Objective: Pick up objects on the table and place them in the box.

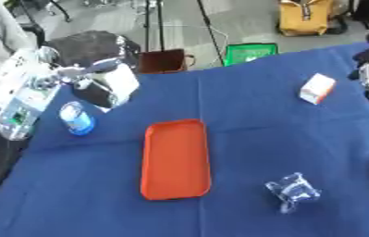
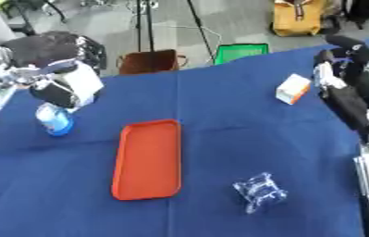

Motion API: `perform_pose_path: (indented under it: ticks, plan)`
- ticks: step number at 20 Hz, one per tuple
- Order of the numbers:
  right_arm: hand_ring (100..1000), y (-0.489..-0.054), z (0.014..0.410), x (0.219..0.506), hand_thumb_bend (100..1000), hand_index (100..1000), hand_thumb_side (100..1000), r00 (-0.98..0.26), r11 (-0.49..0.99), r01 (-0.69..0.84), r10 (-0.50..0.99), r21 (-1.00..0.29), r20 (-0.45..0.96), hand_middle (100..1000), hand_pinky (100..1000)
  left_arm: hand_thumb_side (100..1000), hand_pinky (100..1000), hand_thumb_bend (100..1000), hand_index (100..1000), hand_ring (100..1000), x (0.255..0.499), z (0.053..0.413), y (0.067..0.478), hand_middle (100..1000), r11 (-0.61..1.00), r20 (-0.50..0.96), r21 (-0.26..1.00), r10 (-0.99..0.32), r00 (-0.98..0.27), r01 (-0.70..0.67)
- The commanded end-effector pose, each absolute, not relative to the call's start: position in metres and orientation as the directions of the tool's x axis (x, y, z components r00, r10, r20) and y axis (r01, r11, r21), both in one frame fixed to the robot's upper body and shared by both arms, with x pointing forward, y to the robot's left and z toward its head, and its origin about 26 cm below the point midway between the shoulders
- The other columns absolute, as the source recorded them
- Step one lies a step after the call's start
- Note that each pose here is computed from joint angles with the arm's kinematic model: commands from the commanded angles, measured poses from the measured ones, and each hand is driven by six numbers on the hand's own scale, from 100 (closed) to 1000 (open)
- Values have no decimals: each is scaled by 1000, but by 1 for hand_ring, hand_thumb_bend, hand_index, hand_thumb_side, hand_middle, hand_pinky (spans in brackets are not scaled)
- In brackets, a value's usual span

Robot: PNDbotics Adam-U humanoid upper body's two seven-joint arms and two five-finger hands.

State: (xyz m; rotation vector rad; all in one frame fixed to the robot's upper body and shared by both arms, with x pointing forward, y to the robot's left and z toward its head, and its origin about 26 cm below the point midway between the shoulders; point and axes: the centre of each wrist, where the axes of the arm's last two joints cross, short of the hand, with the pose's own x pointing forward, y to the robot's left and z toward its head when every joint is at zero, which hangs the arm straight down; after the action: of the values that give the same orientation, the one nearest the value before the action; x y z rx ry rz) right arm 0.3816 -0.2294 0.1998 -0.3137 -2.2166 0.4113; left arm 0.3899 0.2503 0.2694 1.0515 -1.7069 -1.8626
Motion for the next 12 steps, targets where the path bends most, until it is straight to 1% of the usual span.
perform_pose_path:
  ticks: [1,5,6,7,12]
  plan:
    - [529,-225,209,381,100,851,499,-644,917,78,346,-392,682,619,694,223,695,100,439,596,394,272,243,620,-151,-276,958,-719,-638,-245]
    - [529,-223,211,382,100,851,499,-648,918,76,343,-390,680,619,694,233,689,100,440,584,402,255,229,615,-108,-256,960,-707,-659,-257]
    - [529,-223,211,382,100,851,488,-649,918,75,342,-390,680,619,694,268,689,100,440,583,403,251,225,615,-99,-252,961,-704,-664,-260]
    - [529,-222,211,382,100,851,498,-650,918,74,340,-389,679,619,694,234,689,100,440,583,404,248,221,615,-93,-251,961,-697,-672,-262]
    - [528,-220,211,381,100,851,499,-653,919,70,337,-389,678,619,694,244,687,100,445,579,407,237,211,612,-94,-255,960,-676,-691,-263]
